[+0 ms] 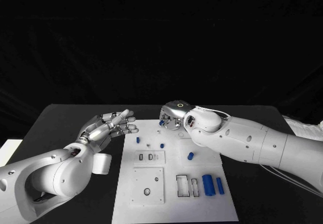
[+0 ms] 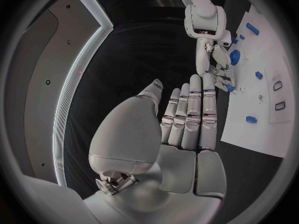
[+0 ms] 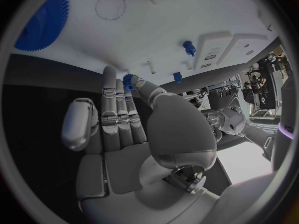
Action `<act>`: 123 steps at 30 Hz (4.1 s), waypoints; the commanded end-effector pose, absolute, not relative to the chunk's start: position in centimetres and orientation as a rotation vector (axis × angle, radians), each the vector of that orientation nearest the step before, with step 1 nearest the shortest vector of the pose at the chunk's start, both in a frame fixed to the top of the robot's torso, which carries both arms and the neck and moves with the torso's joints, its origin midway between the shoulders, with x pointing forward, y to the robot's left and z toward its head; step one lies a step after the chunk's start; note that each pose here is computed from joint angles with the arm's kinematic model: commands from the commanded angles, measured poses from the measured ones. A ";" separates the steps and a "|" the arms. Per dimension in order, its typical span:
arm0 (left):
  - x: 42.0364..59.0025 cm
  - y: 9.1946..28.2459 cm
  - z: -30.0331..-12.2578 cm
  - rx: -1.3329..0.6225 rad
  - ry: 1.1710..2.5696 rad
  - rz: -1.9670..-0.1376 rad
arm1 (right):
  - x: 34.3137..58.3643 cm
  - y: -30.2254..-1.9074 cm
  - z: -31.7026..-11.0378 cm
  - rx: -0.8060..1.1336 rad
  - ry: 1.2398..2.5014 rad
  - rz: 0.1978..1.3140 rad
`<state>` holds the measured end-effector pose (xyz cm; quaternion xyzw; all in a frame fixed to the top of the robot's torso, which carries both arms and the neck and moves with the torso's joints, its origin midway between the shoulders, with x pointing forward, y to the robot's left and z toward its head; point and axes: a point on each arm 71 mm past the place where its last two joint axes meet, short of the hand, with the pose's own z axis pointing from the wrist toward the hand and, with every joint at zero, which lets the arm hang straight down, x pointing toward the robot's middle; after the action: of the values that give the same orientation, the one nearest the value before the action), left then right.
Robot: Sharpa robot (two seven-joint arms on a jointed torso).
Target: Assemble the parts on the task board
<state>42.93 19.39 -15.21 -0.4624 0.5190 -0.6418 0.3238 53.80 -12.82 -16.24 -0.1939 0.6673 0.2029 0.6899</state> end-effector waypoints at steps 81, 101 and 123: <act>43.2 19.6 -15.2 -1.212 1.372 -1.704 | 51.3 -24.8 -16.1 -0.113 1.686 0.378; 43.2 19.6 -15.3 -1.213 1.374 -1.704 | 52.0 -24.6 -17.1 -0.126 1.713 0.339; 43.2 19.6 -15.3 -1.214 1.377 -1.705 | 51.8 -24.2 -17.0 -0.146 1.671 0.358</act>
<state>43.29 19.86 -15.42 -0.4650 0.5228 -0.6382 0.3212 51.96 -24.16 -16.56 -0.0528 0.7380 0.1637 0.6526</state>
